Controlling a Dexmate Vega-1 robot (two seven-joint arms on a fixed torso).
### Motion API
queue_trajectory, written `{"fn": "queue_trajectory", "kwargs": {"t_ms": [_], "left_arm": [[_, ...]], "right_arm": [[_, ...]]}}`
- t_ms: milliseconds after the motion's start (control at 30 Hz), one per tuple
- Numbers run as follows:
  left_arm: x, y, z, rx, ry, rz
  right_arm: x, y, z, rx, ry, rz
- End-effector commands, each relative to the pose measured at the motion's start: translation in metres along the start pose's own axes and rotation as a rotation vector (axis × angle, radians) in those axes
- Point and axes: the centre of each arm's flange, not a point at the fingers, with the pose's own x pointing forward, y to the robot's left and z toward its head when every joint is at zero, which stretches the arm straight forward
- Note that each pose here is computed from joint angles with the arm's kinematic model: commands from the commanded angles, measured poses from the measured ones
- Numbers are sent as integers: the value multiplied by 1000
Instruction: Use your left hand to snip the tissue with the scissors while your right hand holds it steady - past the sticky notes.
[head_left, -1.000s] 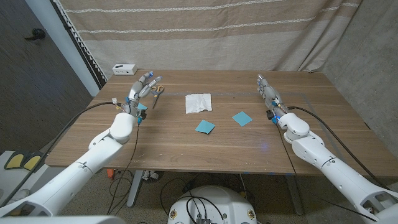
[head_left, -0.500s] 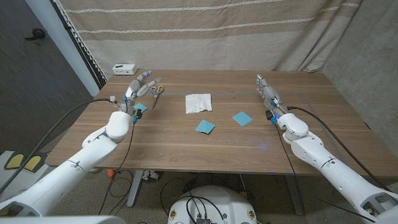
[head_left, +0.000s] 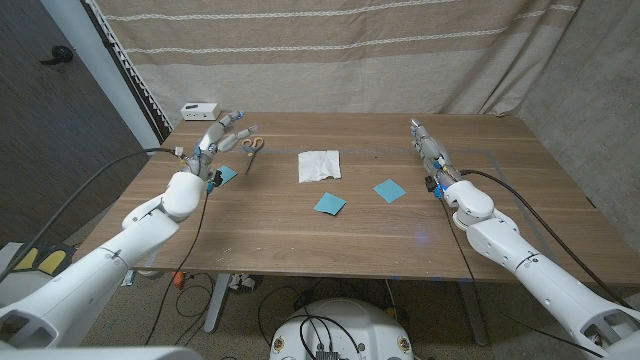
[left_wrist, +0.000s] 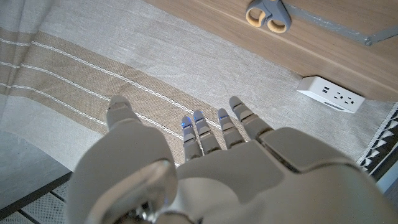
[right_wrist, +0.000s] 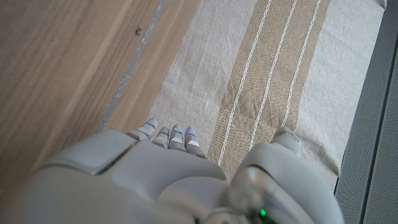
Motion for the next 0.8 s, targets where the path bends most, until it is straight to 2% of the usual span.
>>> {"fn": "queue_trajectory", "kwargs": {"t_ms": [33, 300, 433, 800], "left_arm": [[11, 7, -3, 66, -10, -33], [14, 2, 1, 92, 22, 12], [11, -4, 4, 98, 53, 90], [19, 5, 4, 140, 8, 21]], "right_arm": [[7, 3, 4, -3, -3, -10], [11, 4, 5, -6, -1, -12], [10, 4, 5, -4, -1, -19], [6, 3, 5, -4, 3, -28]]}}
